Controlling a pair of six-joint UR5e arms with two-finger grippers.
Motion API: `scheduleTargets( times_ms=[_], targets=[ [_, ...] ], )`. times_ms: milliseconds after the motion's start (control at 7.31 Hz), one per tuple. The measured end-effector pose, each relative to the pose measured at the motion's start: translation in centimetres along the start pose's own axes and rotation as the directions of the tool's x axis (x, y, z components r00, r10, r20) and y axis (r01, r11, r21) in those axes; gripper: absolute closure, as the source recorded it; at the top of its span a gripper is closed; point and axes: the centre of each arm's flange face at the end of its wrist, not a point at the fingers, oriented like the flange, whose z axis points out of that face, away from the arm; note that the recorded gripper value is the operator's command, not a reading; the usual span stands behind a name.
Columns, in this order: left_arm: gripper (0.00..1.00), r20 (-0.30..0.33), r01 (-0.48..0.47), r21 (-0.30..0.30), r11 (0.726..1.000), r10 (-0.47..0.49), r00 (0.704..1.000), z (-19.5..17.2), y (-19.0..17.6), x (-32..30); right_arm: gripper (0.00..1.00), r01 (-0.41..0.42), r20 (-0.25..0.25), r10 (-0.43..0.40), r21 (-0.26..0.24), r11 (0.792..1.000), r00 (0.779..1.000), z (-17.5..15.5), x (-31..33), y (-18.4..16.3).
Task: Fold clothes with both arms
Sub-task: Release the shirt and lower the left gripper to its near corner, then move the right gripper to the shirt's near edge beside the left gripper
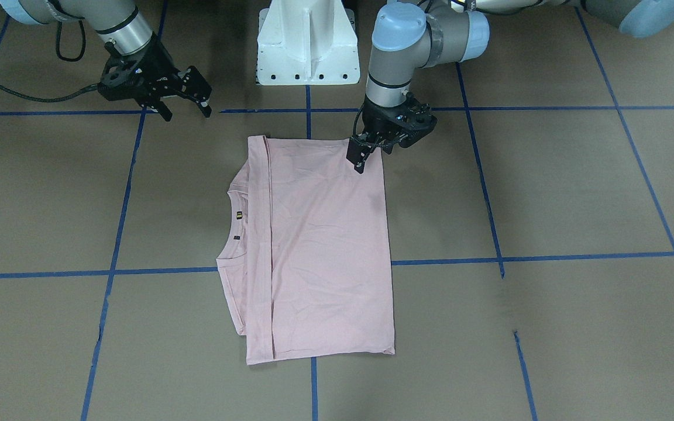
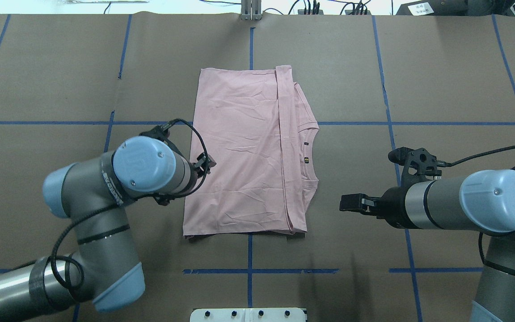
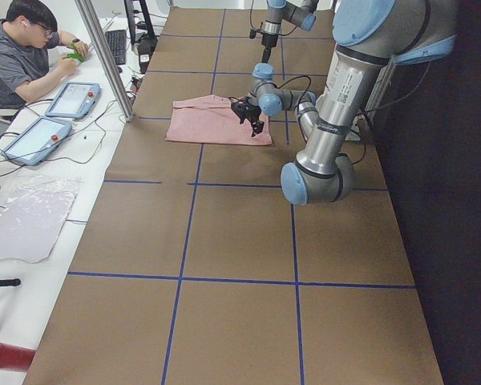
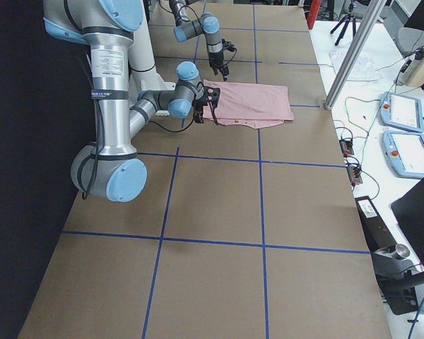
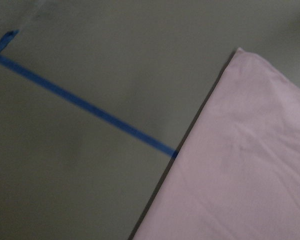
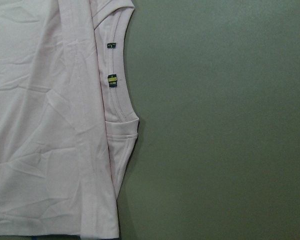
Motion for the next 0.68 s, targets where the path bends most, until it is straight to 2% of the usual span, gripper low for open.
scheduleTargets(
  times_ms=[411,547,684],
  targets=[
    [0.09,0.045,0.019,-0.011,1.000,-0.018,0.999,1.5,2.8,-3.1,0.00,0.001,0.000,-0.001,0.002,1.000,1.000,0.1,0.0,0.0],
    [0.11,0.057,0.015,-0.014,1.000,-0.014,0.998,1.9,3.2,-3.8,0.00,0.000,0.000,0.000,0.003,1.000,1.000,0.0,0.0,-0.1],
    [0.19,0.062,0.012,-0.016,1.000,-0.011,0.998,2.1,3.5,-4.1,0.00,0.000,0.000,0.000,0.003,1.000,1.000,0.0,0.0,-0.1]
  ],
)
